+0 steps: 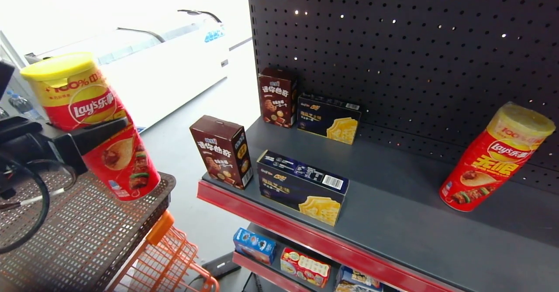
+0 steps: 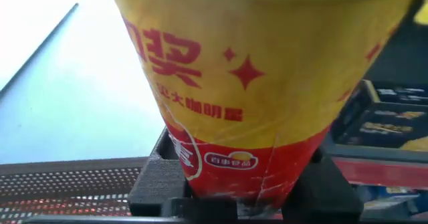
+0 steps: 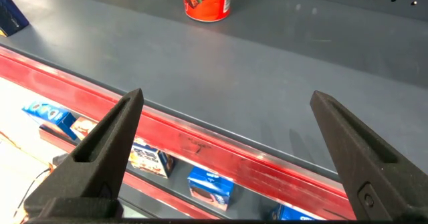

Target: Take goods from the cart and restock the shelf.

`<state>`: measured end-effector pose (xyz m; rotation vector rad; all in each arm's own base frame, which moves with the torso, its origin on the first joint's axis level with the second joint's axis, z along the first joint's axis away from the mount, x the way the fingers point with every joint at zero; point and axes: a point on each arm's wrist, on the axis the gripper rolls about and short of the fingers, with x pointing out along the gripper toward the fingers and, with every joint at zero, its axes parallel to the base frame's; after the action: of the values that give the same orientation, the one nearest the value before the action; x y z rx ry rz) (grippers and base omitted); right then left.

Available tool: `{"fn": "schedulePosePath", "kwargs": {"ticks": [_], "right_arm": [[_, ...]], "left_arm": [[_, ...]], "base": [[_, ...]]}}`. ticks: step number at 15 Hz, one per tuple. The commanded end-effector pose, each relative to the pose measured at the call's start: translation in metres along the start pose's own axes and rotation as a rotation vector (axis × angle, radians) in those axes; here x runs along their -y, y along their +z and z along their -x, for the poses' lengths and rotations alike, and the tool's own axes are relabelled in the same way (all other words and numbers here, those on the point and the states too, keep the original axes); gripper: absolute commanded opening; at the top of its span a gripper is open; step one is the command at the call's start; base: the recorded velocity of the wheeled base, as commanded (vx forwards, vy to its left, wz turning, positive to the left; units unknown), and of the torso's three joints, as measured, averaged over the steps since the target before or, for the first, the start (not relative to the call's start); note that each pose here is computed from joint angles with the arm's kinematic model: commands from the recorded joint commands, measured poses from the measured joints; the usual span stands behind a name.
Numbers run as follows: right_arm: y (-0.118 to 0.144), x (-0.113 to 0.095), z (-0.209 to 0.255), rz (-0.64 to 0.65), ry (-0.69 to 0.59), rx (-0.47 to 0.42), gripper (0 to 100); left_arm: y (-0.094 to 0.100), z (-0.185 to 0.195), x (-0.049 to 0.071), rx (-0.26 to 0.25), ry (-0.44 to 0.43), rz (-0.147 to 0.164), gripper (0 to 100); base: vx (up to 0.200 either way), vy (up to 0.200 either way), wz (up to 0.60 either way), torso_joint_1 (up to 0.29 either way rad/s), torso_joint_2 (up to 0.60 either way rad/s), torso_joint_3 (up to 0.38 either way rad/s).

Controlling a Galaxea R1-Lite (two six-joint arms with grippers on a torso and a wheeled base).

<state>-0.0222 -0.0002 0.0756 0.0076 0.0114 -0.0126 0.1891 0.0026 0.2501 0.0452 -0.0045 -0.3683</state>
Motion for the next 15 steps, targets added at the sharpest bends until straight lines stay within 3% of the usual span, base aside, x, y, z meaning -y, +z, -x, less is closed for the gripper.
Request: {"fn": "schedulePosePath", "kwargs": {"ticks": [1,2,6,8,9,15], "right_arm": [[0.0,0.0,0.0,0.0,0.0,-0.002,100],[0.0,0.0,0.0,0.0,0.0,0.001,100],[0.0,0.0,0.0,0.0,0.0,0.001,100],[0.0,0.0,0.0,0.0,0.0,-0.001,100],[0.0,0.0,0.0,0.0,0.0,0.001,100],[0.0,0.0,0.0,0.0,0.0,0.001,100]], "left_arm": [[0.006,0.024,0.021,0.05,-0.064,-0.006,0],[0.005,0.025,0.025,0.049,-0.08,0.009,0],[0.006,0.022,0.032,0.052,-0.133,0.011,0],[-0.001,0.022,0.036,0.029,-0.16,0.02,0],[-0.008,0.021,0.046,0.015,-0.23,0.026,0],[-0.004,0.016,0.069,0.032,-0.39,0.024,0]], "base": [[0.0,0.0,0.0,0.0,0.0,0.0],[0.0,0.0,0.0,0.0,0.0,0.0],[0.0,0.0,0.0,0.0,0.0,0.0],[0.0,0.0,0.0,0.0,0.0,0.0],[0.0,0.0,0.0,0.0,0.0,0.0],[0.0,0.0,0.0,0.0,0.0,0.0]]}}
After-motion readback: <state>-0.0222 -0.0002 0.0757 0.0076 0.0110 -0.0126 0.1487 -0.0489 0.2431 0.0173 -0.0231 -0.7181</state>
